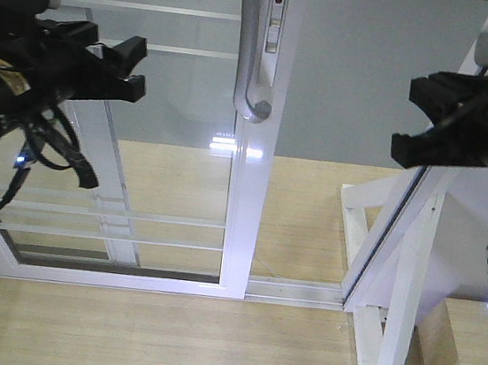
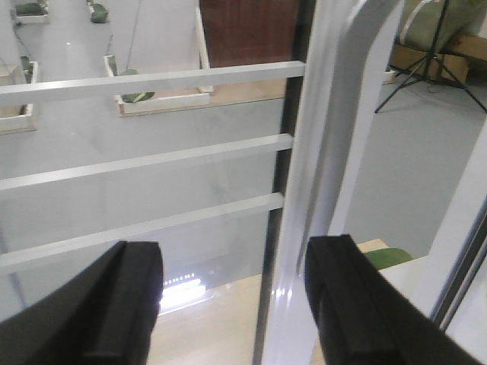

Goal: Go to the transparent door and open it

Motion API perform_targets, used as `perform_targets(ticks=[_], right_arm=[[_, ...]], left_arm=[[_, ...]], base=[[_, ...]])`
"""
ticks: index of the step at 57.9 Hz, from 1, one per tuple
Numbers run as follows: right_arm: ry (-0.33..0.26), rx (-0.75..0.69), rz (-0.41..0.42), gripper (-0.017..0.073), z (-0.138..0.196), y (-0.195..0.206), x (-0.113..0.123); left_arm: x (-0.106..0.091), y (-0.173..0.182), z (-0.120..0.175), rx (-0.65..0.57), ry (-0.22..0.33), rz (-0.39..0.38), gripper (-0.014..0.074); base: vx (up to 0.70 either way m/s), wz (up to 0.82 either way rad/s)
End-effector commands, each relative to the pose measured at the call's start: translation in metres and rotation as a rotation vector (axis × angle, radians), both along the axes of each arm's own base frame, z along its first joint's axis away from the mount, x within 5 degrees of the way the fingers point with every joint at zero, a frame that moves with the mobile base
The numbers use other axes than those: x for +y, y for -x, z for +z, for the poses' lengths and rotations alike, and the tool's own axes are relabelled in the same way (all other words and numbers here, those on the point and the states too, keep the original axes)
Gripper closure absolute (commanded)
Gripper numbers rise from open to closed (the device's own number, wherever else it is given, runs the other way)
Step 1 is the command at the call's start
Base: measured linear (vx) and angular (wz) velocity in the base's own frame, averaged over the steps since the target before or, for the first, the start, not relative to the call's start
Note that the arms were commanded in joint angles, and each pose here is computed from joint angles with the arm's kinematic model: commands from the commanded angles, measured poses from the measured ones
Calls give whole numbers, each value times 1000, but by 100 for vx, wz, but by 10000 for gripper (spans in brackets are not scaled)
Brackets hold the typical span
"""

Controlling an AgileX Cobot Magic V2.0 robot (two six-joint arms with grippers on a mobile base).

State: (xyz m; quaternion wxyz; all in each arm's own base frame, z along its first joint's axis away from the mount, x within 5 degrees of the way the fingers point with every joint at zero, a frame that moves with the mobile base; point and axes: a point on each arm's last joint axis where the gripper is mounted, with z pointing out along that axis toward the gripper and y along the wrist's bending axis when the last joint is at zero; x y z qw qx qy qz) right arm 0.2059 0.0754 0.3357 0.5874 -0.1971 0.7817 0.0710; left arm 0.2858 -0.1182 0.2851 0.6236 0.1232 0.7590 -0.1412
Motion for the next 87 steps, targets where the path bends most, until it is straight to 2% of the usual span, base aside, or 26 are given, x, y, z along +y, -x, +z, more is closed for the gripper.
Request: perform_targets(ticks=[1, 16, 35, 50, 67, 72, 78, 87], right_arm=[[-33, -151, -11, 564, 18, 16, -7], [-28, -188, -8, 564, 20, 32, -13], [2, -197, -1, 564, 20, 31, -12], [2, -196, -1, 564, 20, 31, -12], [2, -195, -1, 564, 20, 31, -12], [2, -195, -1, 564, 20, 31, -12], [2, -195, -1, 564, 20, 31, -12], [3, -193, -1, 564, 19, 31, -12]], left_arm=[[-15, -13, 27, -144, 68, -22, 69], [-42, -67, 35, -166, 79, -31, 69], [-78, -94, 41, -158, 80, -83, 69], [-90, -115, 44, -177, 91, -85, 70], [-103, -141, 45, -144, 78, -87, 79], [-104, -146, 45, -132, 73, -84, 112], [-102, -147, 45, -132, 69, -80, 202], [-91, -151, 45, -113, 50, -58, 442]], base=[[0, 0], [0, 0], [0, 0], [0, 0], [0, 0], [0, 0], [0, 0], [0, 0]])
